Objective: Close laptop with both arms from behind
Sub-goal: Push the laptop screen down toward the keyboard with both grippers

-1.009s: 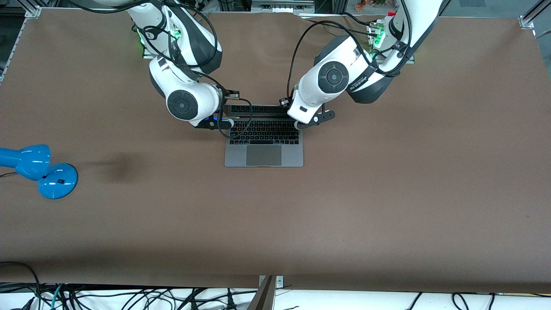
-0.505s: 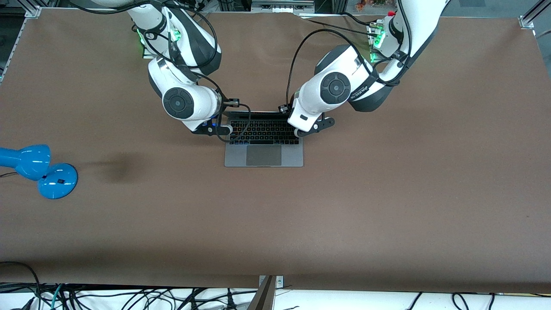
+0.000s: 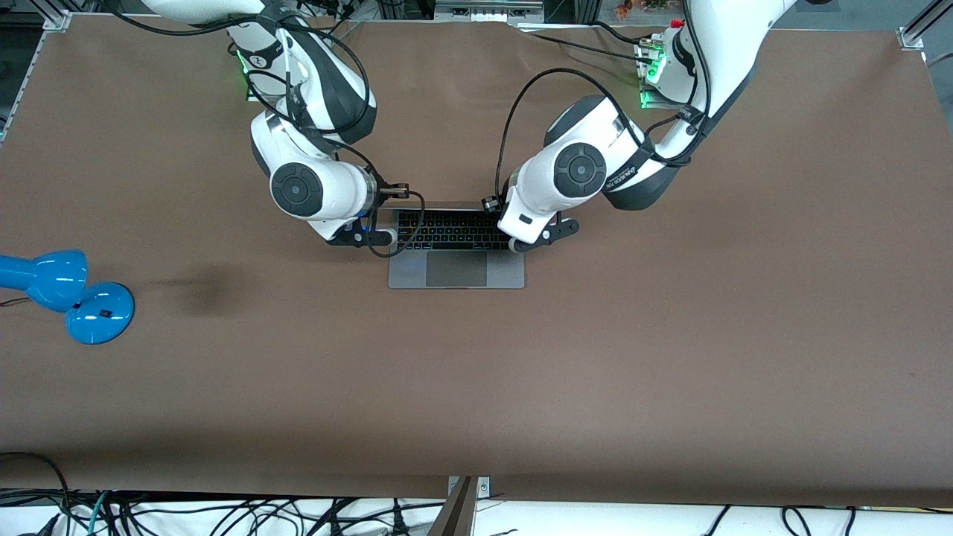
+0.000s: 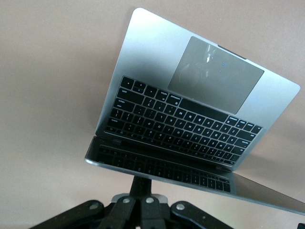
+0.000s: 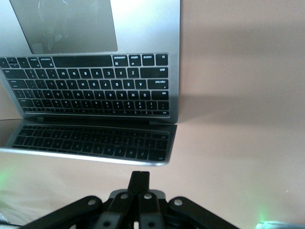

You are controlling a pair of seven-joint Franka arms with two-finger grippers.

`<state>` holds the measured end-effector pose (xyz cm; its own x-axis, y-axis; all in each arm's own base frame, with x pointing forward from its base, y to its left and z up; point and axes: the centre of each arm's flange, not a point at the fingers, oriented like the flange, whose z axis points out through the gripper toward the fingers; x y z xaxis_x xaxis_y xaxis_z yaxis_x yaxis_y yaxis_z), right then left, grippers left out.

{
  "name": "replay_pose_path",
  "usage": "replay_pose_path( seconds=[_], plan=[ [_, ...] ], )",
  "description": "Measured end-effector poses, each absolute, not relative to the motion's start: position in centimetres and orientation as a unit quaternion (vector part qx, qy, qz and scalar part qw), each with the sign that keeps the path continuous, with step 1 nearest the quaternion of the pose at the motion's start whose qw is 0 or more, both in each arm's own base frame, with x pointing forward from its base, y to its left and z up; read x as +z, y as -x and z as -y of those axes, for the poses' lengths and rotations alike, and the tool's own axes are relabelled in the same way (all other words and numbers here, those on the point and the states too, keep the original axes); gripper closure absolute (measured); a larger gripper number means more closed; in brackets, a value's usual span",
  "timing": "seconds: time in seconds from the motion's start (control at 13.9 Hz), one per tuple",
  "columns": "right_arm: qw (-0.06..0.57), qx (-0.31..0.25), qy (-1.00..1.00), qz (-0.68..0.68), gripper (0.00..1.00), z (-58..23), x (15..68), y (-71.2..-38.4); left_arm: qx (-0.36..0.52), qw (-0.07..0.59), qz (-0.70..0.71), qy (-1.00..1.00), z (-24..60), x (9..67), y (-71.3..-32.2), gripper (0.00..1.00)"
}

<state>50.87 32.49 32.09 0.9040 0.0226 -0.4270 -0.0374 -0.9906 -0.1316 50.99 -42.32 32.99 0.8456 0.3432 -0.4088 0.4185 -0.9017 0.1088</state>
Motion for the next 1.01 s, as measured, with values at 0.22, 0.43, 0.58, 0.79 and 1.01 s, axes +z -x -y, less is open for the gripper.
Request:
replay_pose_path(
  seconds=[0.22, 0.43, 0.58, 0.79, 1.01],
  plan=[
    [0.070, 0.210, 0.975, 0.001, 0.99, -32.5, 31.7, -51.2, -0.196, 0.100, -0.205, -0.954, 42.0, 32.4, -51.8, 0.99],
    [0.078, 0.197, 0.977, -0.004, 0.99, -32.3, 30.7, -52.0, -0.191, 0.091, -0.203, -0.956, 41.6, 31.3, -52.5, 0.99],
    [0.080, 0.196, 0.977, -0.006, 0.99, -32.1, 30.1, -52.3, -0.192, 0.092, -0.204, -0.955, 41.6, 30.7, -53.1, 0.99],
    [0.072, 0.193, 0.979, -0.001, 0.99, -31.8, 29.2, -52.6, -0.191, 0.093, -0.204, -0.956, 41.5, 30.1, -53.8, 0.99],
    [0.074, 0.187, 0.980, -0.001, 0.99, -31.7, 28.6, -52.9, -0.189, 0.096, -0.208, -0.955, 41.3, 29.8, -54.3, 0.99]
  ],
)
